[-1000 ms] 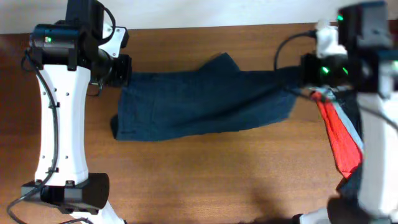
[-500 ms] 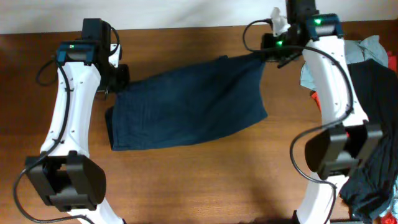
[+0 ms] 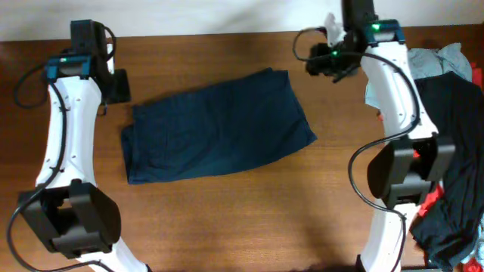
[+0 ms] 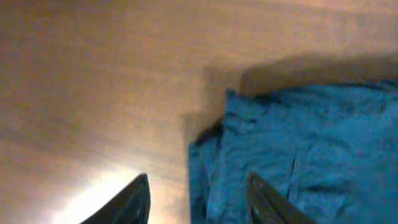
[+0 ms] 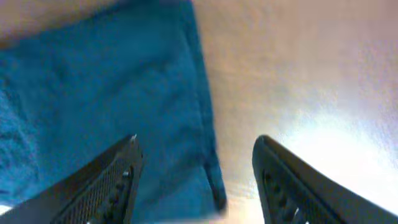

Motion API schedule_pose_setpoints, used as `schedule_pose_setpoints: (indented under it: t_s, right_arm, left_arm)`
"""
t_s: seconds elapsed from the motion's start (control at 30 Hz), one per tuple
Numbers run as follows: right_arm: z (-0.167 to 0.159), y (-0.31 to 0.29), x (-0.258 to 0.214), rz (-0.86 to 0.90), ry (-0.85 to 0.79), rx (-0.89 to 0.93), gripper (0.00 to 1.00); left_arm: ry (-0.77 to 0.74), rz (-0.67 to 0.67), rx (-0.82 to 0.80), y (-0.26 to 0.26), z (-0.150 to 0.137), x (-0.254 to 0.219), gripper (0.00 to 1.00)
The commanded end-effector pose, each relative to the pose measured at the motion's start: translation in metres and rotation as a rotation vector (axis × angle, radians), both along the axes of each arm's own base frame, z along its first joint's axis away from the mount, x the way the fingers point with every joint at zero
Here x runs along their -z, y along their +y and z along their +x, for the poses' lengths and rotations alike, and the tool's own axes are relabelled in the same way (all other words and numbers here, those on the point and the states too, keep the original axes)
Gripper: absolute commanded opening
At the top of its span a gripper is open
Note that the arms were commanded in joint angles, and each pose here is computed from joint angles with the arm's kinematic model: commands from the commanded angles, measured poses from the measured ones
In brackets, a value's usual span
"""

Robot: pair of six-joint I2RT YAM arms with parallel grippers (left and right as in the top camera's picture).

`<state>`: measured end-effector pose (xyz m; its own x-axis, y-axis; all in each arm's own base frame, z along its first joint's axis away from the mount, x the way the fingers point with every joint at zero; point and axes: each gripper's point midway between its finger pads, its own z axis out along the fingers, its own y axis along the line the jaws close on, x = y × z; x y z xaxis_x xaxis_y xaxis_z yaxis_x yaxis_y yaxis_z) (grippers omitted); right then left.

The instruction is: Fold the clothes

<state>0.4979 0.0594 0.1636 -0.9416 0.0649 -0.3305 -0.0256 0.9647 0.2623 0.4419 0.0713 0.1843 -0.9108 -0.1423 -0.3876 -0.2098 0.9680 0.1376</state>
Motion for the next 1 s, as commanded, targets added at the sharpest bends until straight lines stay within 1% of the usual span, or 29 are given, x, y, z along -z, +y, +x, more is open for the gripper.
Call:
schedule_pose_setpoints:
  t_s: [0.0, 0.07, 0.1, 0.17, 0.27, 0.37, 0.47, 0.6, 0.73, 0.87, 0.97]
  right_arm:
    - [-0.024, -0.023, -0.034, 0.004, 0.004, 0.044, 0.60]
    - [-0.042, -0.026, -0.033, 0.005, 0.068, 0.053, 0.60]
    - [-0.060, -0.024, -0.029, 0.010, 0.142, 0.050, 0.61]
    - [-0.076, -0.017, -0.023, 0.006, 0.213, 0.020, 0.61]
    - [-0.089, -0.004, -0.010, -0.013, 0.265, -0.041, 0.69]
    - [-0.097, 0.011, 0.016, -0.029, 0.312, -0.079, 0.74]
    - [-0.105, 0.016, 0.051, -0.051, 0.352, -0.098, 0.74]
    - [-0.103, 0.018, 0.095, -0.051, 0.335, -0.098, 0.75]
    - [-0.101, 0.019, 0.124, -0.035, 0.305, -0.076, 0.77]
    - [-0.096, 0.037, 0.140, 0.063, 0.252, -0.109, 0.77]
    - [-0.096, 0.060, 0.140, 0.195, 0.209, -0.186, 0.76]
  left_arm:
    - [-0.036, -0.032, 0.008, -0.005, -0.009, -0.026, 0.50]
    - [-0.019, -0.129, 0.041, -0.023, -0.016, -0.025, 0.51]
    - [0.004, -0.203, 0.068, -0.037, -0.021, -0.022, 0.51]
    - [0.029, -0.254, 0.083, -0.046, -0.025, -0.014, 0.51]
    - [0.073, -0.262, 0.084, -0.049, -0.031, 0.006, 0.51]
    - [0.106, -0.266, 0.093, -0.055, -0.035, 0.037, 0.51]
    - [0.114, -0.292, 0.131, -0.068, -0.036, 0.067, 0.51]
    - [0.082, -0.286, 0.197, -0.082, -0.031, 0.099, 0.51]
    - [0.064, -0.276, 0.232, -0.088, -0.031, 0.119, 0.51]
    - [0.066, -0.266, 0.229, -0.087, -0.035, 0.130, 0.52]
    - [0.078, -0.250, 0.221, -0.084, -0.038, 0.135, 0.52]
